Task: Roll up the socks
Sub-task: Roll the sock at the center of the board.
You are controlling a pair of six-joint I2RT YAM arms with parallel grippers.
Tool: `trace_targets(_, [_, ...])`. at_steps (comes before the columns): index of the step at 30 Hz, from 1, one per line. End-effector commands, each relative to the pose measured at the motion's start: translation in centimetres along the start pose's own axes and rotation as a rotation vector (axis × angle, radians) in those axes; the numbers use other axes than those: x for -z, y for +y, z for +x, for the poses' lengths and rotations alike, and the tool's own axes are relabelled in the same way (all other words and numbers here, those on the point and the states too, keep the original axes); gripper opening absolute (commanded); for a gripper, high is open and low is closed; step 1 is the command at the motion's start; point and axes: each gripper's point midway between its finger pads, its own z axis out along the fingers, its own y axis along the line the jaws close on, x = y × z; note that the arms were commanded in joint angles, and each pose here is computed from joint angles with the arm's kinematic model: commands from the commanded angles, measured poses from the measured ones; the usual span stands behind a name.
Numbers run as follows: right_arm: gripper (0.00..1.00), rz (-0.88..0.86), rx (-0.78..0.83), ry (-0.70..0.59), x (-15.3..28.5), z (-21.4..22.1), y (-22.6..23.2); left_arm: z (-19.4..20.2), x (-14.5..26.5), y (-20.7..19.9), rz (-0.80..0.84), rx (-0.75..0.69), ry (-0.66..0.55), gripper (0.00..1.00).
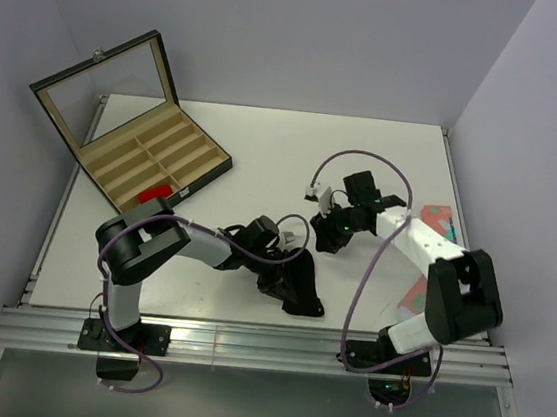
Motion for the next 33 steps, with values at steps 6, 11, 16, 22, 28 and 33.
trace_targets(6, [0.51,-0.161,0.333,-0.055,3.5,2.5,5.4,0.4,0.0,5.5,-0.165,0.128,0.047,0.00])
trace_targets(11, [0.53,-0.262,0.433,-0.014,3.8,5.0,7.8,0.0,-0.1,5.4,-0.174,0.142,0.058,0.00])
trace_targets(16, [0.56,-0.285,0.507,-0.003,3.8,6.1,9.5,-0.4,-0.4,5.2,-0.177,0.136,0.058,0.00])
trace_targets(22, [0.61,-0.303,0.573,0.008,3.5,7.0,11.7,-0.4,-0.6,5.5,-0.178,0.146,0.062,0.00])
trace_targets(28, [0.62,-0.332,0.629,0.048,2.2,8.0,13.9,-0.5,-0.6,5.4,-0.168,0.148,0.057,0.00])
trace_targets(33, [0.63,-0.281,0.653,0.025,1.5,7.3,14.0,-0.6,-0.7,5.2,-0.162,0.140,0.056,0.00])
